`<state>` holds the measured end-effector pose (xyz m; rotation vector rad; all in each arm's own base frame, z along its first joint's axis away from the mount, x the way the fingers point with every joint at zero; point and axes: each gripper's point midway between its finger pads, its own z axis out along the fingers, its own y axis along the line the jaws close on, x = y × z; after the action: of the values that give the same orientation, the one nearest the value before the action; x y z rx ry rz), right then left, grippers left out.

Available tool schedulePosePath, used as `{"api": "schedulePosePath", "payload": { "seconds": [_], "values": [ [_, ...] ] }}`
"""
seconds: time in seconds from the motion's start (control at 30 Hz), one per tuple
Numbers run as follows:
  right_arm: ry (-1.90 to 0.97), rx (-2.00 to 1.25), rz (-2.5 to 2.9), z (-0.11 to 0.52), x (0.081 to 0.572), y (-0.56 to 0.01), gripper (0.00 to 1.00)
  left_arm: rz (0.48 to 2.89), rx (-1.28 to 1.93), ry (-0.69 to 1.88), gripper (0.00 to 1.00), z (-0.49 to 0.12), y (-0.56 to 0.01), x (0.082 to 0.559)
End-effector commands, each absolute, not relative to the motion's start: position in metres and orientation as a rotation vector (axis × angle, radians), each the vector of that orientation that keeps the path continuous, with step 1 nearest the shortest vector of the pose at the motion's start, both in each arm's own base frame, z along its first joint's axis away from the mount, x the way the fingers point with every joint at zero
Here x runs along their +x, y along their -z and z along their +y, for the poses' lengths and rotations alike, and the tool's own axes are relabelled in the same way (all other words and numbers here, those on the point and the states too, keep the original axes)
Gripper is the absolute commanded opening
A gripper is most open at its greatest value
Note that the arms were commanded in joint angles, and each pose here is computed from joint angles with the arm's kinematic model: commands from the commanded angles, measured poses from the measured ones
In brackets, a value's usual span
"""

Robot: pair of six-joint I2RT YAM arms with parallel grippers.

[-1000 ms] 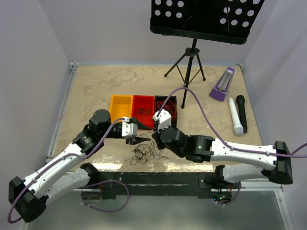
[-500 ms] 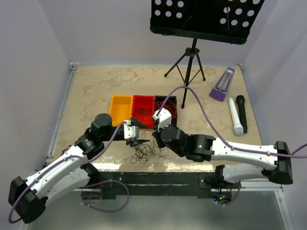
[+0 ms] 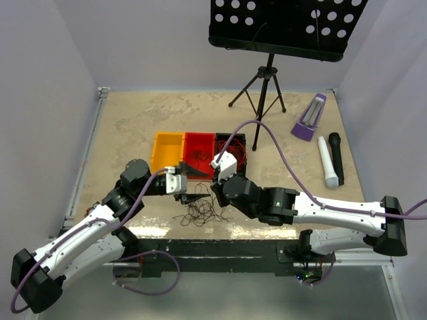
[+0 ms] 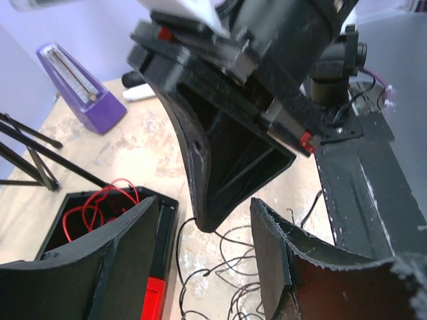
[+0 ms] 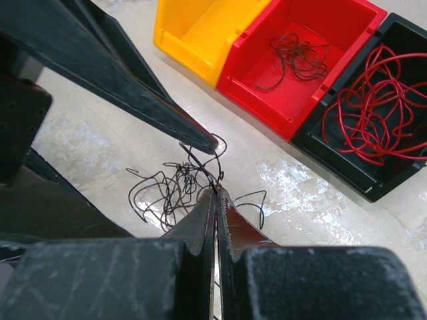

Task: Untangle the cables
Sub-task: Untie the cable.

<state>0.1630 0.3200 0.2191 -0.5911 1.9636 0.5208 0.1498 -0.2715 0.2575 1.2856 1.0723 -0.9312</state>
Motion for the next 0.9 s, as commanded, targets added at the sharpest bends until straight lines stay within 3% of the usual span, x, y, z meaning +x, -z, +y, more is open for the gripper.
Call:
{"api": "schedulePosePath", "payload": {
  "seconds": [0.0, 0.3, 0.43, 0.67, 0.87],
  "values": [
    [-0.616, -0.575, 1.888, 0.330, 0.161, -0.256, 0.00, 1.050, 1.334, 0.904, 0.61, -0.273, -0.246, 0.151],
    [-0.640, -0.576, 1.887, 0.330, 0.156, -0.262, 0.00, 1.076, 1.292, 0.783, 0.50, -0.267, -0.238, 0.170],
    [-0.664, -0.578, 1.870, 0.334, 0.153, -0.271, 0.00, 1.078, 1.281, 0.771, 0.34, -0.268, -0.236, 0.174],
    [-0.727, -0.540, 1.821, 0.335, 0.149, -0.302, 0.00, 1.071, 1.243, 0.781, 0.32, -0.272, -0.232, 0.179],
    [-0.791, -0.543, 1.779, 0.341, 0.137, -0.330, 0.00, 1.110, 1.145, 0.734, 0.15, -0.269, -0.235, 0.196]
  ]
}}
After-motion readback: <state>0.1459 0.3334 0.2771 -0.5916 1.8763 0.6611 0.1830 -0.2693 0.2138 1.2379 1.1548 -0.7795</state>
